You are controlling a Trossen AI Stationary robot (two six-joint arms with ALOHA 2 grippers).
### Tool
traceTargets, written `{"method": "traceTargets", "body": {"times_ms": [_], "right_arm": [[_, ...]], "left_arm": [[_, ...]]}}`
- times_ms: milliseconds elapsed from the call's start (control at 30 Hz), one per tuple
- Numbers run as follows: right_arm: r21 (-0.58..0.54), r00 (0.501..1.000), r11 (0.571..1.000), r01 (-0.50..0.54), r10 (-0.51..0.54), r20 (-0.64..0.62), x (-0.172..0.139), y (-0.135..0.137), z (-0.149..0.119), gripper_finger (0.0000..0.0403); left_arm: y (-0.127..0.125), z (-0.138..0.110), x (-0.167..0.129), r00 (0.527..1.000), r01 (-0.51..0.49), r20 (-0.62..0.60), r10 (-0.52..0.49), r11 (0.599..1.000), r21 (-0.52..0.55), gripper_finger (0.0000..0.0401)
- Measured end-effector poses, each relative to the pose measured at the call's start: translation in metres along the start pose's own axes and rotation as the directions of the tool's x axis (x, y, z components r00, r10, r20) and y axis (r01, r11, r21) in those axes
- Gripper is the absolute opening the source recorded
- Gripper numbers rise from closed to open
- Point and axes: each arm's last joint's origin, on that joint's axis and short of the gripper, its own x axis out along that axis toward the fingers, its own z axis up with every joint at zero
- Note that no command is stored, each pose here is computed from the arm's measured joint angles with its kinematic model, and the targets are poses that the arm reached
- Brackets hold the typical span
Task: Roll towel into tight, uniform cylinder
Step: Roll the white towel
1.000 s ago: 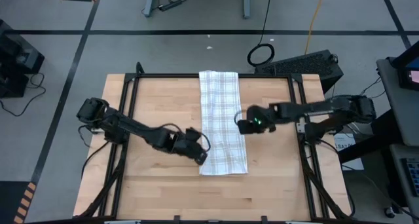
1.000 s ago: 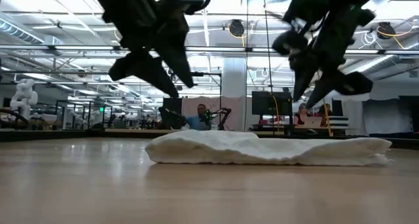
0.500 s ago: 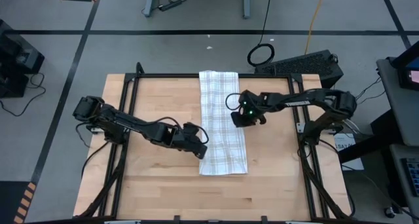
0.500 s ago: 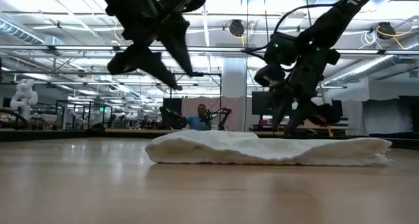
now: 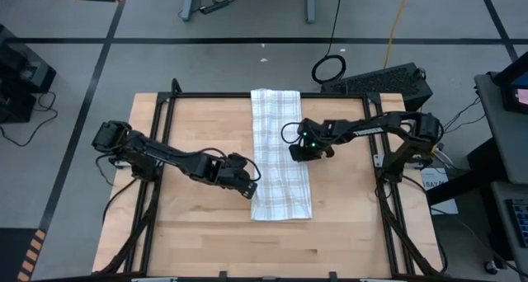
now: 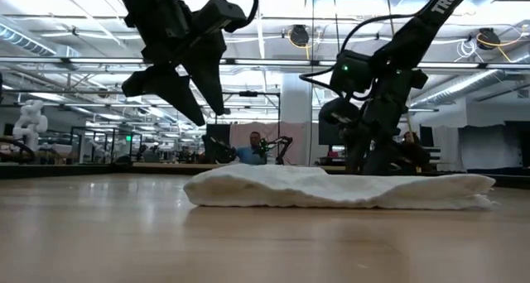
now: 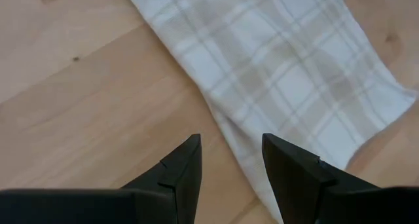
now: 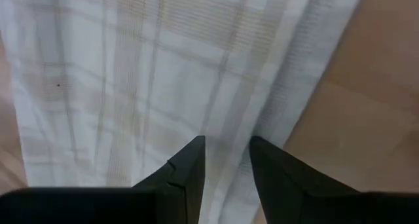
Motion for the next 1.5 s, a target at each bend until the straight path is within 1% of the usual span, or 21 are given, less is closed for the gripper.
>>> {"method": "traceTargets", "body": {"times_ms": [100, 167, 233, 433, 500, 833, 1067, 1233, 1333, 1500], "right_arm": [[-0.007, 1.000, 1.000, 0.006, -0.006, 0.015, 0.0006, 0.0011, -0.0006, 0.0113], [-0.007, 1.000, 1.000, 0.012, -0.011, 0.019, 0.0008, 0.0012, -0.0011, 0.0103], [-0.008, 1.000, 1.000, 0.018, -0.018, 0.020, 0.0010, 0.0012, -0.0020, 0.0085], [-0.010, 1.000, 1.000, 0.027, -0.027, 0.016, 0.0020, 0.0026, -0.0059, 0.0016], [-0.017, 1.000, 0.999, 0.027, -0.026, 0.014, 0.0013, 0.0031, -0.0067, 0.0005], [-0.010, 1.000, 1.000, 0.027, -0.027, 0.006, -0.0037, 0.0032, -0.0091, 0.0029], [-0.010, 1.000, 1.000, 0.027, -0.027, 0.007, -0.0037, 0.0033, -0.0090, 0.0003], [-0.022, 1.000, 0.999, 0.028, -0.028, 0.008, -0.0037, 0.0034, -0.0092, 0.0010], [-0.028, 1.000, 0.999, 0.028, -0.028, 0.008, -0.0037, 0.0033, -0.0092, 0.0003], [-0.013, 1.000, 1.000, 0.024, -0.024, -0.002, -0.0037, 0.0034, -0.0095, 0.0002]], "left_arm": [[0.0004, 0.0001, 0.0001, 1.000, -0.004, 0.000, 0.004, 1.000, 0.001, 0.0166], [0.0010, -0.0004, 0.0000, 1.000, -0.011, -0.003, 0.011, 1.000, 0.003, 0.0166], [0.0011, -0.0005, 0.0000, 1.000, -0.012, -0.003, 0.012, 1.000, 0.004, 0.0166], [0.0020, -0.0008, 0.0000, 1.000, -0.021, -0.006, 0.021, 1.000, 0.006, 0.0166], [0.0020, -0.0007, 0.0000, 1.000, -0.021, -0.006, 0.021, 1.000, 0.006, 0.0166], [0.0043, -0.0018, 0.0000, 0.999, -0.044, -0.016, 0.045, 0.998, 0.037, 0.0166], [0.0041, -0.0021, -0.0001, 0.999, -0.043, -0.016, 0.044, 0.998, 0.038, 0.0166], [0.0041, -0.0020, -0.0001, 0.999, -0.043, -0.016, 0.044, 0.998, 0.038, 0.0166], [0.0041, -0.0021, -0.0001, 0.999, -0.043, -0.016, 0.044, 0.998, 0.038, 0.0166], [0.0041, -0.0021, -0.0001, 0.999, -0.043, -0.016, 0.043, 0.998, 0.039, 0.0166]]}}
